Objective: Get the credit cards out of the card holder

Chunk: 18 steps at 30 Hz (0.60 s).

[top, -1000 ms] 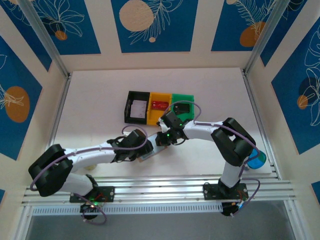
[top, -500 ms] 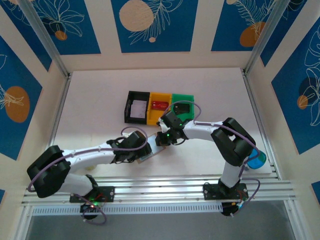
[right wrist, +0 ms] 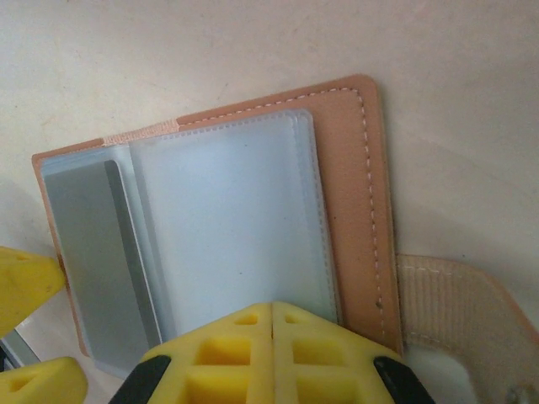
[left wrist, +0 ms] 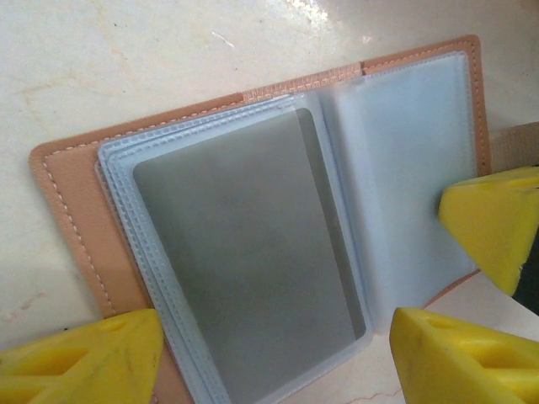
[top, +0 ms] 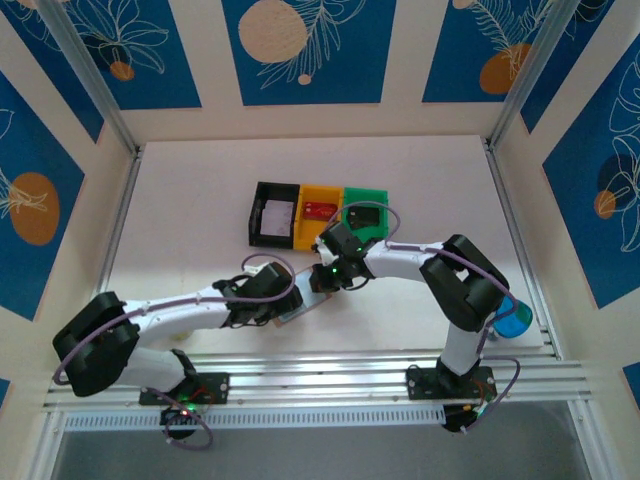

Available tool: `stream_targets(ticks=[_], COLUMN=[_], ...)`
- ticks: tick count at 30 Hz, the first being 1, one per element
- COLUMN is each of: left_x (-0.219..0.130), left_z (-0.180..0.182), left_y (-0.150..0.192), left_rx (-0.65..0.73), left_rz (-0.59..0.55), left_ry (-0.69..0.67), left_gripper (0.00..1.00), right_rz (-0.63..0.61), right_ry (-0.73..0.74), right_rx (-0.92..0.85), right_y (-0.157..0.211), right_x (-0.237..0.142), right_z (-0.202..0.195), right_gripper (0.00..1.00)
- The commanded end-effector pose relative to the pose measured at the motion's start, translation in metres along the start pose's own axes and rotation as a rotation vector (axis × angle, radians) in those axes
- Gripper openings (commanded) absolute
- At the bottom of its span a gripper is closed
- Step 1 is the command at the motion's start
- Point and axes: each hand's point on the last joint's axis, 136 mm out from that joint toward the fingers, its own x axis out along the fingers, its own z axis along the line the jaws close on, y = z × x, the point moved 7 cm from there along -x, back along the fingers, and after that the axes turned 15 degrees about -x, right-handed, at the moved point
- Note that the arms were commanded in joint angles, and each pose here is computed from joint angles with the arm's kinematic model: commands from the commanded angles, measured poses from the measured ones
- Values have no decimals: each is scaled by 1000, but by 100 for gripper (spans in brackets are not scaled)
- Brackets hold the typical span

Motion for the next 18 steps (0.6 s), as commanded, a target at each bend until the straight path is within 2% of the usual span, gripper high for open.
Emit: stream_targets(ticks=[1,18], left_x=[0,3], left_z=[-6,-16], left_y=[3,3], left_rx=[4,3], left_rz=[-2,-1], left_ry=[9,34], left_gripper=[72,68], right_rz=[26,29], right_ry=[9,4], right_rx=[-3,-11], right_y=[1,0], right_x=[3,4], right_z=[2,4], right_gripper=[0,0])
